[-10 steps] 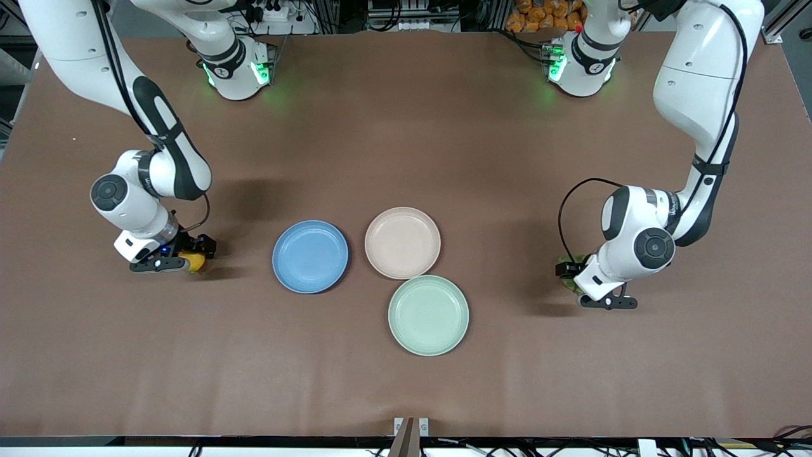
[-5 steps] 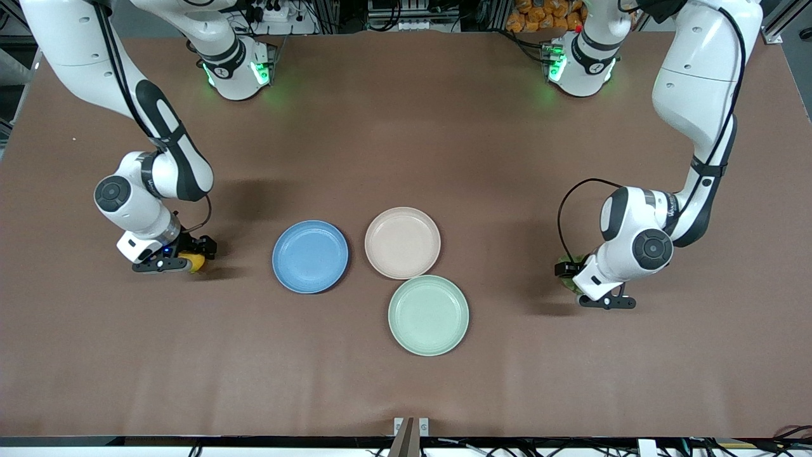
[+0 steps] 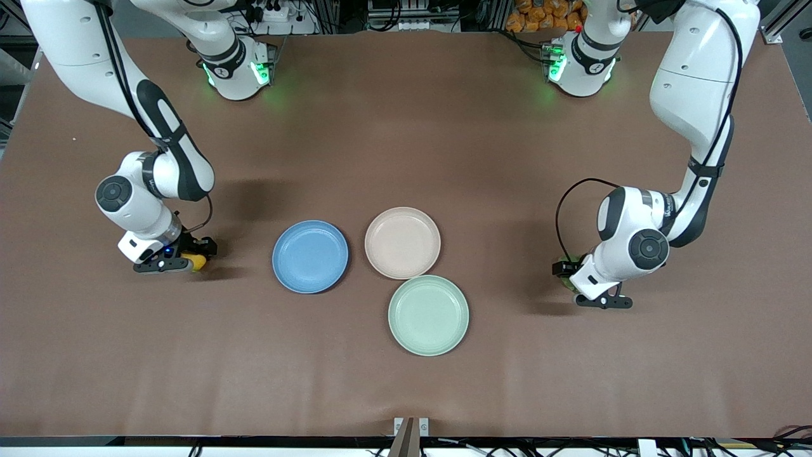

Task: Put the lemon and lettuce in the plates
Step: 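Close the right gripper on the lemon while the left gripper grasps lettuce, then carry the lemon to the blue plate while the left gripper carries lettuce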

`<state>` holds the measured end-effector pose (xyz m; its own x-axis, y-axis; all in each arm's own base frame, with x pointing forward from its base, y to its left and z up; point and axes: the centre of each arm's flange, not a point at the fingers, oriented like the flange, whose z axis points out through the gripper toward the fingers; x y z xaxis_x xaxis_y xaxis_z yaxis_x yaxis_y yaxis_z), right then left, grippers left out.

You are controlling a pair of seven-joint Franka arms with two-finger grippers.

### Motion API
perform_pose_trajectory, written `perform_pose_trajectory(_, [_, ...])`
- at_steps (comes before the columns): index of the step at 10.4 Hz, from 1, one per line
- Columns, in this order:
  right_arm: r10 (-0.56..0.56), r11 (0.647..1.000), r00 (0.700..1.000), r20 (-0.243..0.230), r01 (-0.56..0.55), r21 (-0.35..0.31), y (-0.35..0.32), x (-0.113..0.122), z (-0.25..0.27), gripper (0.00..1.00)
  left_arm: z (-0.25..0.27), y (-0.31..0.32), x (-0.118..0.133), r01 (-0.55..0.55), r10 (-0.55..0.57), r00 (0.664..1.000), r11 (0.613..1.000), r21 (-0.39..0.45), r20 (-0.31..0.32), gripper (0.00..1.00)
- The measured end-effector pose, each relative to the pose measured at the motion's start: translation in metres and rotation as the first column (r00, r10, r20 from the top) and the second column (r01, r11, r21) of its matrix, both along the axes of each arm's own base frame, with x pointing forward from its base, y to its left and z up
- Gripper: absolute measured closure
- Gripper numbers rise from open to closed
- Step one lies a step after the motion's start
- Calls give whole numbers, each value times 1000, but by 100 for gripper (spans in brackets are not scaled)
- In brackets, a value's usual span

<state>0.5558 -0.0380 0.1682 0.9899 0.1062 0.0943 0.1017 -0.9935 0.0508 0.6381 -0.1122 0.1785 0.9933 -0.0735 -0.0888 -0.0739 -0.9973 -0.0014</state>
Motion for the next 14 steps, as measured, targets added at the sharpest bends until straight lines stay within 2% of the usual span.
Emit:
perform_pose_trajectory(1, [0,1000,1000,2,0,0,0,1,1,41,0,0,1,0,0,1000,1000,-2,7,0])
perform_pose_trajectory(2, [0,1000,1000,5,0,0,0,3,3,41,0,-2,2,2,-2,1000,1000,-5,20,8])
perform_pose_trajectory(3, [1,1000,1000,-6,-1,2,1,5,6,41,-2,-6,2,7,-7,999,1000,-8,31,28])
perform_pose_trajectory(6, [8,1000,997,-78,-7,19,7,25,32,41,1,-17,3,23,-22,999,1000,-12,43,69])
perform_pose_trajectory(8, [35,999,997,-72,-32,44,30,35,47,41,3,-12,5,15,-15,999,1000,-12,47,95])
perform_pose_trajectory(12, [54,993,998,-42,-49,110,85,47,61,41,5,-12,6,15,-15,999,1000,-13,52,96])
perform_pose_trajectory(14, [11,991,998,-60,-3,134,119,53,73,41,13,-15,6,12,-11,998,1000,-16,62,96])
